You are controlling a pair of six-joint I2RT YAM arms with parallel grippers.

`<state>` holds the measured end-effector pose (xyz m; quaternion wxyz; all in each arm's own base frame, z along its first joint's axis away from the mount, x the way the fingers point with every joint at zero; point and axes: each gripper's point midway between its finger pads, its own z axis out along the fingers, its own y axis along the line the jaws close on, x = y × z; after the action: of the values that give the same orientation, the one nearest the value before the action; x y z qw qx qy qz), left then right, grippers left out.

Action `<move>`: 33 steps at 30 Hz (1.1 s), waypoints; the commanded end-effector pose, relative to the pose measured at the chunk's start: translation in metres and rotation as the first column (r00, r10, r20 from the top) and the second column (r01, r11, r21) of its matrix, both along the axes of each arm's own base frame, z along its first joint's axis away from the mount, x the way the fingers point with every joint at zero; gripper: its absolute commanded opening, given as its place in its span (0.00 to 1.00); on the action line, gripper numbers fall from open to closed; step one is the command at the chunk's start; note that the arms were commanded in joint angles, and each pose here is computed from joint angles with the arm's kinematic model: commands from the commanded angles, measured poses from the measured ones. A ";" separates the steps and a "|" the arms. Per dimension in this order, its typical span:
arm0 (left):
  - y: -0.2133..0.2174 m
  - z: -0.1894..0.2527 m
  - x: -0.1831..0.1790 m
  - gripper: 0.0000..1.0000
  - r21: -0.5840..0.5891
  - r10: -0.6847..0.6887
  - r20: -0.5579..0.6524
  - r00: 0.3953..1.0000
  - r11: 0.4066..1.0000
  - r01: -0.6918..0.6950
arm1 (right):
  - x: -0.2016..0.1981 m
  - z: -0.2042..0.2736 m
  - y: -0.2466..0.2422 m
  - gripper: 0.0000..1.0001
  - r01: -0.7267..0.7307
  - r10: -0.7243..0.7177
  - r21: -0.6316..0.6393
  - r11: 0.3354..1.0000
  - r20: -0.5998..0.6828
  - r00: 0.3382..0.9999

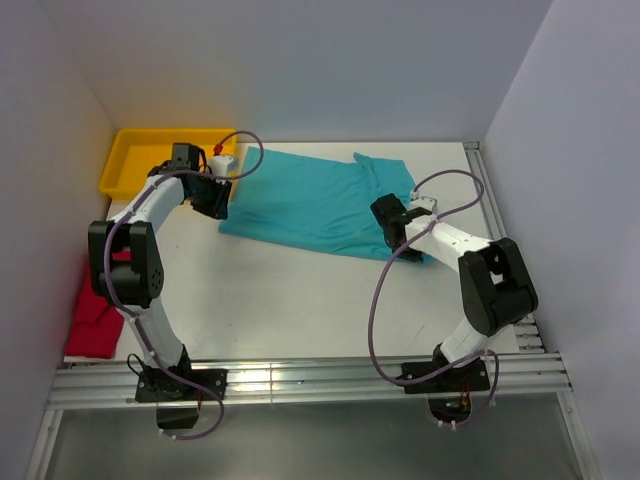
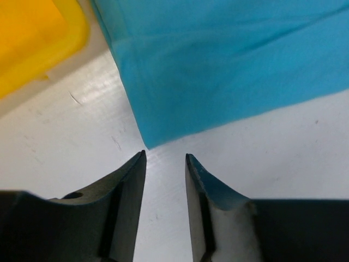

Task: Roll the t-shirts
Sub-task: Fold the tshirt

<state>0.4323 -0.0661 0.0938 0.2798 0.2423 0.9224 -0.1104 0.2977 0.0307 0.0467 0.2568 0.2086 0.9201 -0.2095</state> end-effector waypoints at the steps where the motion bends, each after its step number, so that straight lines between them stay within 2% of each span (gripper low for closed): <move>1: 0.013 0.000 -0.024 0.43 0.032 -0.033 -0.039 0.999 0.999 0.034 | 0.018 0.036 0.001 0.03 -0.034 0.034 0.004 0.999 0.095 0.995; 6: 0.029 -0.014 -0.029 0.50 0.062 0.016 -0.050 0.999 0.998 -0.013 | 0.017 0.045 0.001 0.02 -0.050 0.049 0.009 0.999 0.105 0.993; 9: 0.030 -0.024 -0.024 0.52 0.000 0.041 -0.094 0.995 0.999 -0.041 | 0.018 0.047 0.002 0.01 -0.056 0.055 0.014 0.998 0.111 0.992; 14: 0.022 -0.027 -0.005 0.53 -0.110 0.087 -0.098 0.991 0.989 -0.098 | 0.019 0.046 0.003 0.00 -0.063 0.061 0.021 0.998 0.104 0.993; 24: 0.008 -0.053 0.017 0.53 -0.200 0.140 -0.181 0.974 0.964 -0.175 | 0.021 0.047 0.002 0.00 -0.071 0.067 0.036 0.997 0.108 0.992; 30: 0.007 -0.067 0.015 0.46 -0.195 0.175 -0.222 0.959 0.956 -0.220 | 0.020 0.048 0.000 0.00 -0.081 0.077 0.036 0.996 0.108 0.991; 33: 0.004 -0.068 0.011 0.31 -0.201 0.164 -0.241 0.957 0.956 -0.215 | 0.020 0.049 -0.003 0.00 -0.094 0.089 0.040 0.995 0.104 0.991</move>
<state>0.4410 -0.0546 0.0256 0.2135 0.1086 0.9503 -0.1987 0.3063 0.0304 0.0736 0.2753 0.1772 0.9273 -0.1813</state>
